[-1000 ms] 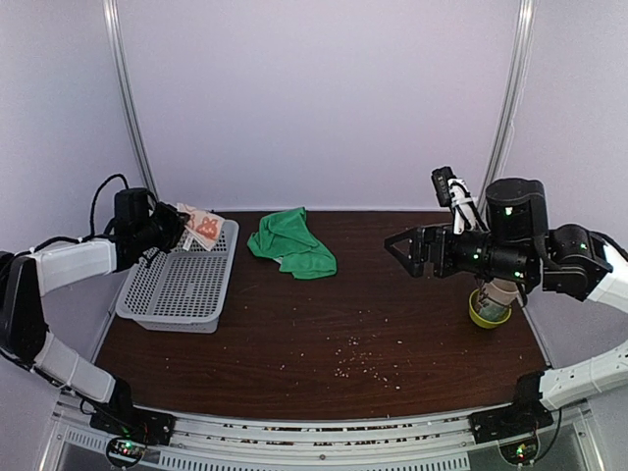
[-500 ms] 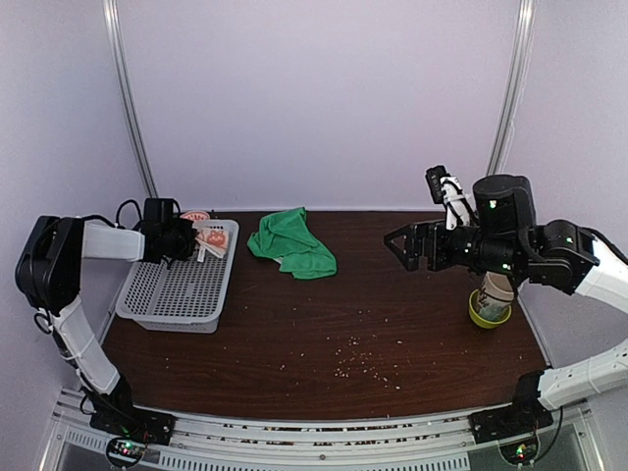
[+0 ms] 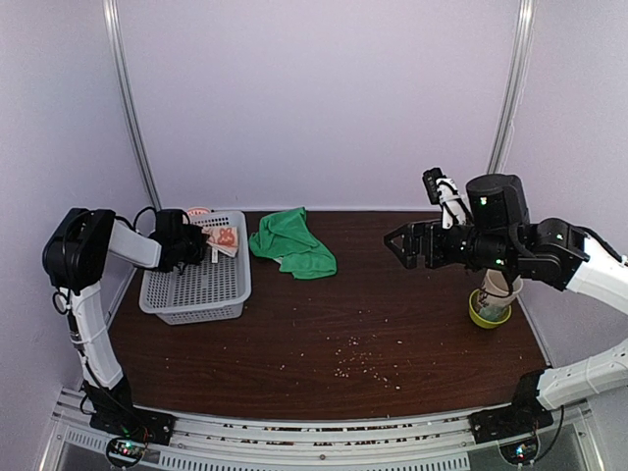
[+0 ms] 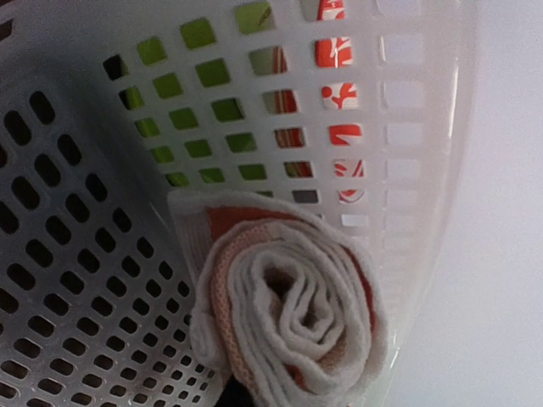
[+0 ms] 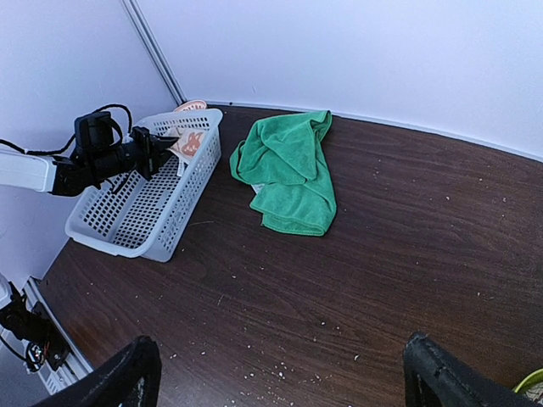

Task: Roll the towels
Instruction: Place the towel in the bin, then adjust the towel in the bin.

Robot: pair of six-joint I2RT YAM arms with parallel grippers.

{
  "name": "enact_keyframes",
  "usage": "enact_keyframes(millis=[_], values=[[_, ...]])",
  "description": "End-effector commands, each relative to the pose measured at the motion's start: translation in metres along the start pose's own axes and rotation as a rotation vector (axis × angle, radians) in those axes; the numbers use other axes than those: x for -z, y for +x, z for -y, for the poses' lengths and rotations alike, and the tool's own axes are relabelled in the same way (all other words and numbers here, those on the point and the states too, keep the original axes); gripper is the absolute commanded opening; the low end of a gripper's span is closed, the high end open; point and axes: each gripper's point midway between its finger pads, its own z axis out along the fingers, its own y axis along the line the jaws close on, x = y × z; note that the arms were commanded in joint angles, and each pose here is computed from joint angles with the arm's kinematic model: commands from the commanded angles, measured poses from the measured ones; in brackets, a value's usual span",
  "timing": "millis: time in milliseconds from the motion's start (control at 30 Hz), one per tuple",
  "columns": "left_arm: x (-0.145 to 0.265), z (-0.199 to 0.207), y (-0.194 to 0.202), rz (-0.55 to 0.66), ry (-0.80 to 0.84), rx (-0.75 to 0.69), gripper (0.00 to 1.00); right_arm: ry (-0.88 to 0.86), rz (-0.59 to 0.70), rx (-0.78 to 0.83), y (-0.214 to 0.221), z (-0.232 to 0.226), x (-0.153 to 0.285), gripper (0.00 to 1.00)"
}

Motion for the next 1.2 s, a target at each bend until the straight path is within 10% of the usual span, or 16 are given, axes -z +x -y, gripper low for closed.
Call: enact_keyframes(millis=[0,600,1167], values=[[-0.006,0.006,0.01,-0.061,0.026,-0.013,0.13,0.003,0.0,0.003,0.001,0.003,-0.004,1.0],[0.026,-0.005,0.008,-0.054,-0.15,-0.103,0.7,-0.004,0.005,0.001,-0.001,0.002,-0.003,1.0],[0.08,0.039,0.018,-0.076,-0.119,-0.198,0.75,-0.029,-0.007,-0.001,0.004,-0.003,-0.009,1.0]])
